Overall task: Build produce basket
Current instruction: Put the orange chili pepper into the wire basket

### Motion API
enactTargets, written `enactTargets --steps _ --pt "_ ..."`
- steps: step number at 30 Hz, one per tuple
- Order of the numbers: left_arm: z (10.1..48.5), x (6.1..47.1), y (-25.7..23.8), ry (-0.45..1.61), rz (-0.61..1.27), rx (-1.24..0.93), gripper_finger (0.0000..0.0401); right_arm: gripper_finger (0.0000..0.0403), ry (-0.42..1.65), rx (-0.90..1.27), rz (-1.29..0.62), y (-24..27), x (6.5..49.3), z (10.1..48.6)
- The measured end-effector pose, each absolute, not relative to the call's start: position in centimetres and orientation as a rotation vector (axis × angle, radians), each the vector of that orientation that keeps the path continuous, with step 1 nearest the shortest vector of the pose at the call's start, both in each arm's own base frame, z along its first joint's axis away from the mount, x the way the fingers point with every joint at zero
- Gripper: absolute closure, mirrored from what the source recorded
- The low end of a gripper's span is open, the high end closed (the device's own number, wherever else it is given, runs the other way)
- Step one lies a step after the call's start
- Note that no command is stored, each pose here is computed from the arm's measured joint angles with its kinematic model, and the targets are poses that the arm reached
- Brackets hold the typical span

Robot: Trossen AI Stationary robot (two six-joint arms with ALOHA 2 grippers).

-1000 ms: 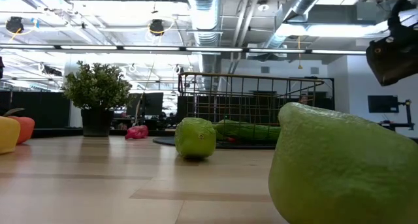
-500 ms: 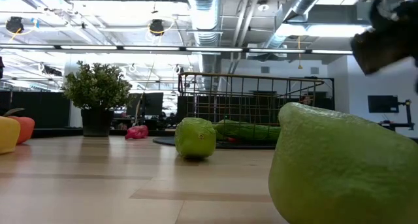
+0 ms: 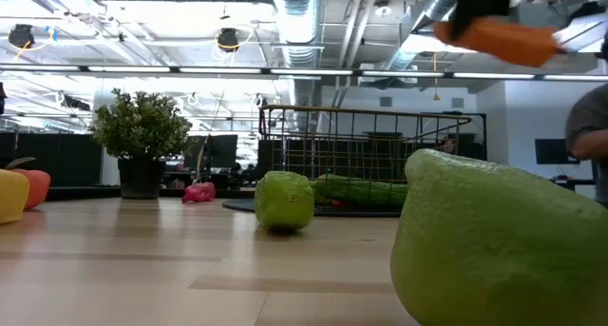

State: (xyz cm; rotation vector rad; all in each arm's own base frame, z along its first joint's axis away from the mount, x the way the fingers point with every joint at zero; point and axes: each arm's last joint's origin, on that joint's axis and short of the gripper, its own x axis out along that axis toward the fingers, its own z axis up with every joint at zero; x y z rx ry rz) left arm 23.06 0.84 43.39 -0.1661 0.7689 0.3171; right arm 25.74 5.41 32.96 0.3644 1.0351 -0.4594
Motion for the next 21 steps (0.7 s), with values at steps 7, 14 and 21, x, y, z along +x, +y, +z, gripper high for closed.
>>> enactTargets --steps 7,14,21 --pt "43.4 23.1 0.8 0.768 0.321 -0.176 0.0220 0.0389 0.929 0.250 -0.442 -2.4 29.3 33.6" --pt "43.3 23.0 0.8 0.777 0.333 -0.199 0.0220 0.0389 0.906 0.257 -0.375 -8.0 33.9 29.7" --pt "43.1 22.8 0.8 0.800 0.343 -0.212 0.0220 0.0389 1.065 0.313 -0.311 -9.0 37.0 23.4"
